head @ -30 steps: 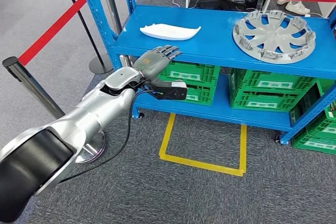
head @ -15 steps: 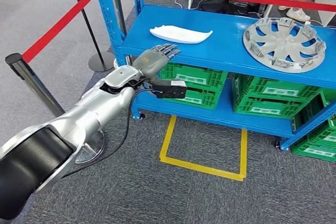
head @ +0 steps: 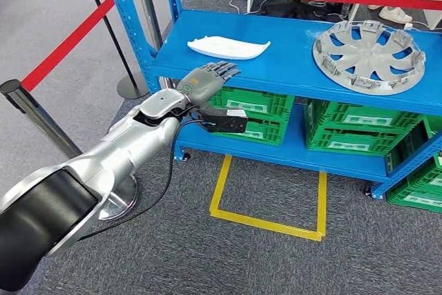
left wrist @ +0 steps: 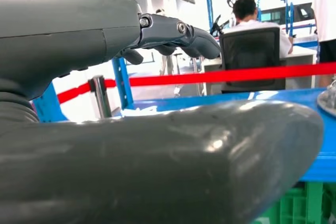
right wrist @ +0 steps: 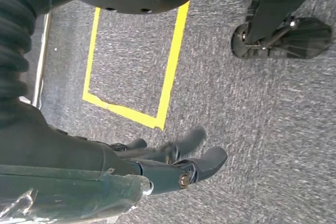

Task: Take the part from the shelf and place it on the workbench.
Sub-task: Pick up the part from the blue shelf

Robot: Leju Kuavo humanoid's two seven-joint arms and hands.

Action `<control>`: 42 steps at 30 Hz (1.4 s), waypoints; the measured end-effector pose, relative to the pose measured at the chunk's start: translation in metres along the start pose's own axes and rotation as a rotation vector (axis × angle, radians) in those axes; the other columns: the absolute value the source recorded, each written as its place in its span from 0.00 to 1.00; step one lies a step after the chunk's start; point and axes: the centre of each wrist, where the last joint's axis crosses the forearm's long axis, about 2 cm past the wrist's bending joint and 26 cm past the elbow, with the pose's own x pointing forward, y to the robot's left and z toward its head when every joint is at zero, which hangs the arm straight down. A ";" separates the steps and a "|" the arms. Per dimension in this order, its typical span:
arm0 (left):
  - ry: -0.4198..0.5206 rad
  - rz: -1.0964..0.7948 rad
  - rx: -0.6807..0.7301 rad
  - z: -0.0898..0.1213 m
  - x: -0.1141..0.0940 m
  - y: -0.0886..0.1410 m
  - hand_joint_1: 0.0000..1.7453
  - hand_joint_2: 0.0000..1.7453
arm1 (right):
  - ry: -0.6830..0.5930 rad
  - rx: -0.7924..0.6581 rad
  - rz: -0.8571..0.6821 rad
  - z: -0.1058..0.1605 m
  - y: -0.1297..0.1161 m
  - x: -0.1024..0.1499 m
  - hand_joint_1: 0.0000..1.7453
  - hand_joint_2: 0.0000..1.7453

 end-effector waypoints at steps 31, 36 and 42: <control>-0.005 -0.007 0.006 -0.003 0.002 0.005 0.00 0.00 | 0.004 -0.002 -0.013 0.000 -0.001 0.000 0.00 1.00; -0.004 -0.006 0.000 -0.002 0.002 0.002 0.00 0.00 | 0.003 -0.003 -0.014 0.000 -0.001 0.000 0.00 1.00; -0.004 -0.009 0.006 -0.003 0.002 0.006 0.00 0.00 | 0.002 -0.003 -0.015 0.000 -0.001 0.001 0.00 1.00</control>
